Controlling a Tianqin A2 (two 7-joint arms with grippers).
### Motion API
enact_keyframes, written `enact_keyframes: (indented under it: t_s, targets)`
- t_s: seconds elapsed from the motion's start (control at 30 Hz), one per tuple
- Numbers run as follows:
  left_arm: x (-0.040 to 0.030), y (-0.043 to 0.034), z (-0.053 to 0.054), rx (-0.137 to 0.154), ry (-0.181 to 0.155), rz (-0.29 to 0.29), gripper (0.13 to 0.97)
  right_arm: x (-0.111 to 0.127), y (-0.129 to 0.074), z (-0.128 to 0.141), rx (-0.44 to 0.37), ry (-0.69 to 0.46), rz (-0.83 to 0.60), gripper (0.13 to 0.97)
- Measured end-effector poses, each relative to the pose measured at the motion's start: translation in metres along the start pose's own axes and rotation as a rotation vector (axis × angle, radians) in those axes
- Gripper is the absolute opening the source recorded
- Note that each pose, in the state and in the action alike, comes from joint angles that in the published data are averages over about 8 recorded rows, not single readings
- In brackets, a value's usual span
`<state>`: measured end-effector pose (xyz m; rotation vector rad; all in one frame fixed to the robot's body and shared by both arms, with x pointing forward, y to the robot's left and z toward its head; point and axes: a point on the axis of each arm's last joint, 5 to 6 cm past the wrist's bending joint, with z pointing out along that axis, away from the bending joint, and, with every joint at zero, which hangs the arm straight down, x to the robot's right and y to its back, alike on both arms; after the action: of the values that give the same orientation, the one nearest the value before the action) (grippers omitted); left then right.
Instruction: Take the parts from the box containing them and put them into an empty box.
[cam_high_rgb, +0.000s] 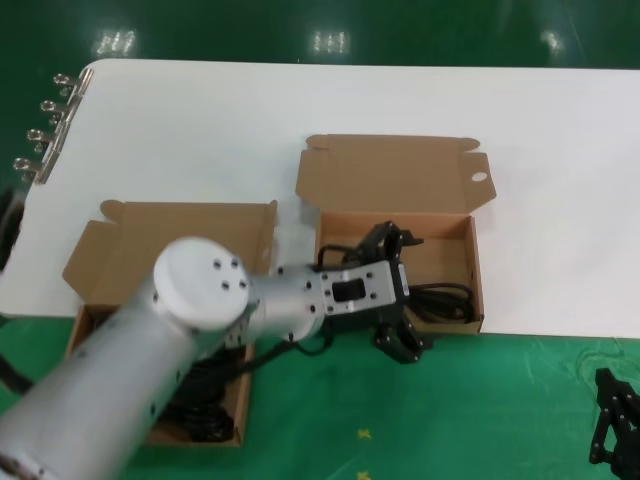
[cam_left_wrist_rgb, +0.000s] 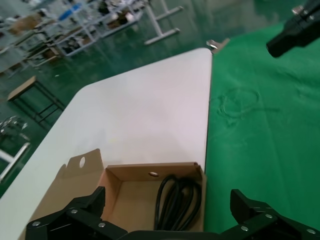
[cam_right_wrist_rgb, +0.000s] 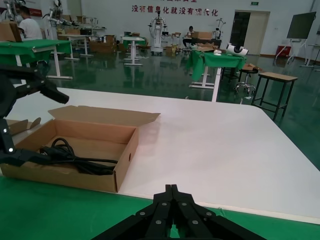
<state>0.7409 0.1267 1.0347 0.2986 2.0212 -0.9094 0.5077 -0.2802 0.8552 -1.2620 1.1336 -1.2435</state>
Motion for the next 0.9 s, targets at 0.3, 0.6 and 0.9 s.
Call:
enact_keyframes:
  t_s: [0.3, 0.6, 0.9]
  targets:
    - [0.0461, 0.0118, 0.002, 0.058, -0.094, -0.175, 0.911, 0.000, 0.000, 0.000, 0.000, 0.000, 0.000, 0.186]
    - [0.0892, 0.0245, -0.008, 0.087, -0.201, -0.352, 0.953, 0.000, 0.000, 0.000, 0.000, 0.000, 0.000, 0.249]
    - [0.1295, 0.0380, -0.027, 0.090, -0.322, -0.526, 0.966, 0.000, 0.000, 0.000, 0.000, 0.000, 0.000, 0.399]
